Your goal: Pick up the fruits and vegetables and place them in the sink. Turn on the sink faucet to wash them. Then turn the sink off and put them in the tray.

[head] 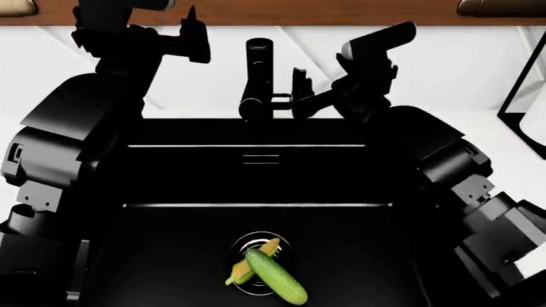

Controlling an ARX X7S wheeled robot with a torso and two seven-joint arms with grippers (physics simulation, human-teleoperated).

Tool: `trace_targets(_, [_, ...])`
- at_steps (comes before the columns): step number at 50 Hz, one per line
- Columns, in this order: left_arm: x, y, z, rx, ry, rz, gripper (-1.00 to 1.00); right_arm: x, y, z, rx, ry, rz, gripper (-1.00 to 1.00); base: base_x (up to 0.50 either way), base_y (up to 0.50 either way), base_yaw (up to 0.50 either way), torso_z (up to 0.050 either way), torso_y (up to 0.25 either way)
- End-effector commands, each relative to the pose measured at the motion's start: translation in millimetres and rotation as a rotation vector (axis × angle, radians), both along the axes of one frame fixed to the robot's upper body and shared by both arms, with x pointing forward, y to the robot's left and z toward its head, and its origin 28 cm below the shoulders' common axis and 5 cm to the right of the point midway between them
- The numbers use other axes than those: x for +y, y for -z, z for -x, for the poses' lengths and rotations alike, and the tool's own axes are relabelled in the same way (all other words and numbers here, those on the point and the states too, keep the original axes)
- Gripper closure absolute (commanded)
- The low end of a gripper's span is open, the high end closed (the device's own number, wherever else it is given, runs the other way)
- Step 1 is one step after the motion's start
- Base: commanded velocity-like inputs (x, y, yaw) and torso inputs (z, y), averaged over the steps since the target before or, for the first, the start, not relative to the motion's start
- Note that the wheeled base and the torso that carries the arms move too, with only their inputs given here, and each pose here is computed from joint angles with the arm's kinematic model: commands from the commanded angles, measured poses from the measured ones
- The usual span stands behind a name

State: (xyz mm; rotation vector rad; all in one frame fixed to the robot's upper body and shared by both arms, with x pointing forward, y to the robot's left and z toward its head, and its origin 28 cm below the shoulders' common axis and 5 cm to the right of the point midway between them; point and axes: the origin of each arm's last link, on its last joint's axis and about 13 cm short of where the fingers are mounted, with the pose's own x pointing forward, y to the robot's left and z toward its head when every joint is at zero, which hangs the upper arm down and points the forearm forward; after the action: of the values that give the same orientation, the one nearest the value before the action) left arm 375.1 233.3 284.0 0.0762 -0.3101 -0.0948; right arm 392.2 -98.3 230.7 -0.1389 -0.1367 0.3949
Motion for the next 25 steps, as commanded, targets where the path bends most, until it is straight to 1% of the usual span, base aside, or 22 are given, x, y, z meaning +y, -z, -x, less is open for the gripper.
trace_targets(1, [-1.9, -5, 5, 0.013, -0.004, -0.019, -1.00, 4.9, 9, -40, -0.037, 0.078, -0.037, -1.00, 0.00, 0.00, 0.00, 0.000, 0.000])
trace_targets(4, [-2.2, -5, 7, 0.016, -0.002, -0.027, -1.00, 4.9, 11, -47, -0.030, 0.091, -0.050, -1.00, 0.00, 0.00, 0.00, 0.000, 0.000])
trace_targets(13, [-4.0, -4, 10, 0.018, 0.005, -0.038, -1.00, 5.6, 17, -46, -0.007, 0.132, -0.056, -1.00, 0.00, 0.00, 0.00, 0.000, 0.000])
trace_targets(19, [-5.8, -1, 12, 0.023, 0.014, -0.040, -1.00, 16.7, 13, -47, -0.004, 0.099, -0.032, -1.00, 0.00, 0.00, 0.00, 0.000, 0.000])
trace_targets(25, [-2.8, 2, 14, 0.026, 0.009, -0.042, -1.00, 23.9, 3, -48, -0.020, 0.058, -0.014, -1.00, 0.00, 0.00, 0.00, 0.000, 0.000])
